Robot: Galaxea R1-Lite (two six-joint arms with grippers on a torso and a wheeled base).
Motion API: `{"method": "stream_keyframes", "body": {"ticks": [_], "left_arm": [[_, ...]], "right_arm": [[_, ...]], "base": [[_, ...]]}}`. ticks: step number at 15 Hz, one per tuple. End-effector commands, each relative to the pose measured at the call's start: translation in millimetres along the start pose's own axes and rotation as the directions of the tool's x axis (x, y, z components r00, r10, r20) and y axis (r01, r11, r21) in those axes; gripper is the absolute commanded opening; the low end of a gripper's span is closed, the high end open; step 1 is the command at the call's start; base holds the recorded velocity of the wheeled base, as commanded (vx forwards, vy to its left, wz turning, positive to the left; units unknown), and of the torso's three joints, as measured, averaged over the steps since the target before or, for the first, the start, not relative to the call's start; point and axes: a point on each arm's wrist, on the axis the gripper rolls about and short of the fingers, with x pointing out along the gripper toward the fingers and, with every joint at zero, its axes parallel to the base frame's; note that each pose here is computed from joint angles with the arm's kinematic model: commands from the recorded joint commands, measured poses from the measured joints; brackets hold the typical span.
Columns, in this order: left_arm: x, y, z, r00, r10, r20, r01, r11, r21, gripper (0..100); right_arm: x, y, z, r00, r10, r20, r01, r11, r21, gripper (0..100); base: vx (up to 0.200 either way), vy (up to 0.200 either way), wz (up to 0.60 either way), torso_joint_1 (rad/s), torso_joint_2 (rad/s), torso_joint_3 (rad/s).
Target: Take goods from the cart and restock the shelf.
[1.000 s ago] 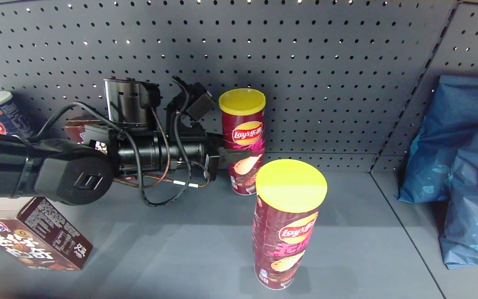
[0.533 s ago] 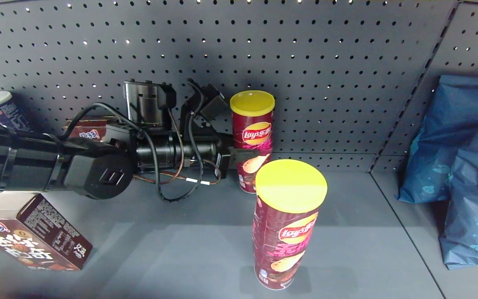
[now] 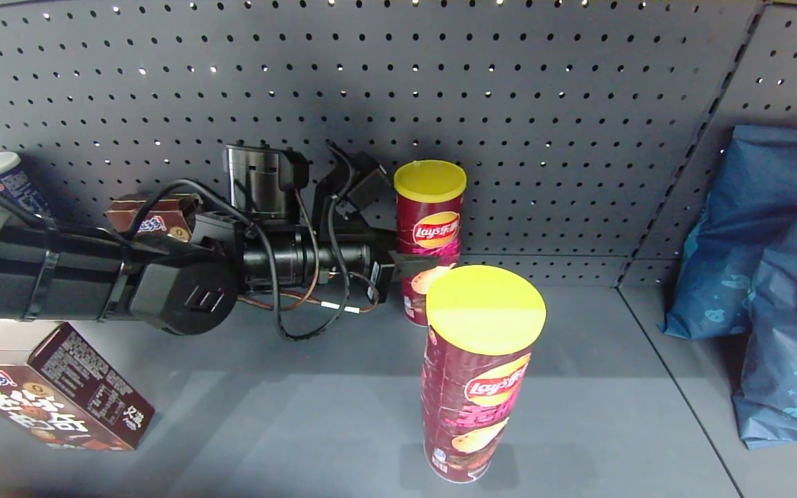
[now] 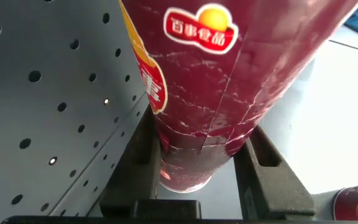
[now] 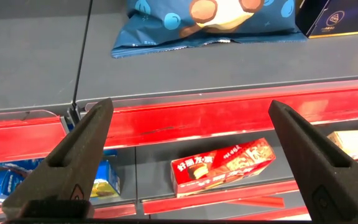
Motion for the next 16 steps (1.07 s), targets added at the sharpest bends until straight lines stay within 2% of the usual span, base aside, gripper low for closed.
{"method": "stream_keyframes", "body": {"ticks": [1,2,6,8,10,11,12,13,16], "left_arm": [[0.6,-0.1,-2.0,1.0,-0.002,-0.006,0.002,1.0,-0.003,0],[1.7,-0.3,-3.0,1.0,-0.001,-0.009,0.001,1.0,-0.004,100],[-0.3,-1.4,-7.0,0.999,0.022,-0.023,-0.023,1.0,-0.009,100],[-14.6,-8.8,-2.8,0.999,0.031,-0.016,-0.031,1.0,-0.002,100],[-30.4,-15.4,-3.5,0.995,0.099,-0.012,-0.099,0.995,0.007,100],[-30.4,-15.4,-3.5,0.995,0.099,-0.012,-0.099,0.995,0.007,100],[-44.7,-23.5,-5.1,0.98,0.198,-0.031,-0.197,0.98,0.012,100],[-50.2,-26.7,-5.9,0.972,0.232,-0.043,-0.231,0.973,0.012,100],[-58.2,-31.9,-6.8,0.959,0.277,-0.059,-0.276,0.961,0.015,100]], "right_arm": [[0.1,0.0,0.0,1.0,0.0,-0.002,0.0,1.0,0.0,100],[0.1,0.0,0.0,1.0,0.0,-0.002,0.0,1.0,0.0,100],[0.1,0.0,0.0,1.0,0.0,-0.002,0.0,1.0,0.0,100],[0.1,0.0,0.2,1.0,0.0,0.0,0.0,1.0,0.0,100],[0.1,0.0,0.0,1.0,0.0,-0.002,0.0,1.0,0.0,100],[0.1,0.0,0.0,1.0,0.0,-0.002,0.0,1.0,0.0,100],[0.1,0.0,0.0,1.0,0.0,-0.002,0.0,1.0,0.0,100],[0.1,0.0,0.0,1.0,0.0,-0.002,0.0,1.0,0.0,100],[0.1,0.0,0.0,1.0,0.0,-0.002,0.0,1.0,0.0,100]], "base": [[0.0,0.0,0.0,0.0,0.0,0.0],[0.0,0.0,0.0,0.0,0.0,0.0],[0.0,0.0,0.0,0.0,0.0,0.0],[0.0,0.0,0.0,0.0,0.0,0.0],[0.0,0.0,0.0,0.0,0.0,0.0],[0.0,0.0,0.0,0.0,0.0,0.0],[0.0,0.0,0.0,0.0,0.0,0.0],[0.0,0.0,0.0,0.0,0.0,0.0],[0.0,0.0,0.0,0.0,0.0,0.0]]}}
